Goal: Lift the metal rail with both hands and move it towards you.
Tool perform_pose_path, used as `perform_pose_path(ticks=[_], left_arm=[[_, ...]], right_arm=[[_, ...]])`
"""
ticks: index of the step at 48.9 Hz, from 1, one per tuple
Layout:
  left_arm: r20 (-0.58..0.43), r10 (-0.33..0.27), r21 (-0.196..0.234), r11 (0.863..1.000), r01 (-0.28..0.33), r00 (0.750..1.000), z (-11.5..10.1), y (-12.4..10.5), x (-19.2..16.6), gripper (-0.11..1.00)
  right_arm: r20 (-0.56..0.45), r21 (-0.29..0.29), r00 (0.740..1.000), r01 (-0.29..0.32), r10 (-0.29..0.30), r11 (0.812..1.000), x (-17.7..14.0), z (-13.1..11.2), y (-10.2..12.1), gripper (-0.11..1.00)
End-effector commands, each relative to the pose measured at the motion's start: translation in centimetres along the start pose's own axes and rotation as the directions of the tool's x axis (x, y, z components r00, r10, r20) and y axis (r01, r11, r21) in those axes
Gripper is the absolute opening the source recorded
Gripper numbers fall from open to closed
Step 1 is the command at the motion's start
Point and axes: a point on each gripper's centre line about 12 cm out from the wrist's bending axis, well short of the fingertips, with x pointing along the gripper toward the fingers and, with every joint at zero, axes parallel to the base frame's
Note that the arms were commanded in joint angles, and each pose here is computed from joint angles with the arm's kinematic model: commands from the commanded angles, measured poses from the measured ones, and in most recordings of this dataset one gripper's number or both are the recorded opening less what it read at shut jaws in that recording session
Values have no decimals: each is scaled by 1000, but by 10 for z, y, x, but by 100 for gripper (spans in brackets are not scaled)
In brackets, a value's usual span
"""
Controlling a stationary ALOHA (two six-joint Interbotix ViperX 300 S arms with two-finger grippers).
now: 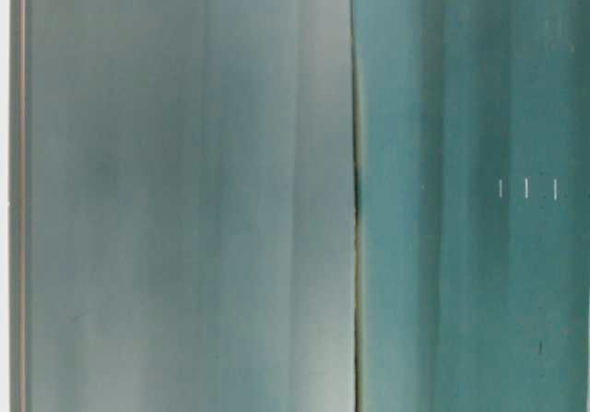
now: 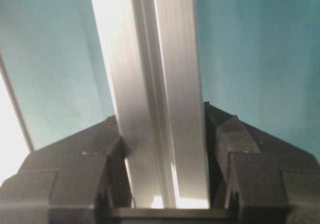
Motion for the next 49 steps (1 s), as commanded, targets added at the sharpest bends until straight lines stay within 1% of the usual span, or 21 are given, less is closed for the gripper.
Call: perform_pose_path(ticks=[1, 9, 17, 22, 29, 35, 43, 49], left_arm=[[37, 7, -43, 999, -6, 999, 2, 9, -13, 29], [36, 15, -50, 999, -13, 999, 2, 15, -3, 29], [63, 22, -67, 998, -18, 998, 2, 23, 22, 29], [53, 25, -71, 997, -21, 998, -4, 25, 41, 29], [33, 27, -72, 997, -25, 999, -14, 27, 71, 29], [34, 27, -76, 997, -24, 999, -20, 30, 102, 29], [-1, 31, -83, 996, -31, 1000, -29, 32, 136, 29], [-10, 33, -84, 996, -33, 999, -32, 33, 161, 29]], right_arm=[[15, 72, 1000, -5, 4, 997, -7, -1, -5, 37], [-2, 75, 1000, 3, -3, 997, 7, -1, -10, 37], [2, 57, 1000, 12, -12, 998, 25, -2, -15, 37], [1, 55, 1000, 26, -26, 998, 40, -3, -19, 37], [-8, 59, 998, 68, -68, 996, 76, -8, -29, 37], [-13, 58, 996, 88, -88, 994, 109, -15, -36, 37], [36, 61, 996, 81, -84, 995, 141, -21, -41, 37], [58, 47, 995, 83, -86, 995, 165, -25, -42, 37]])
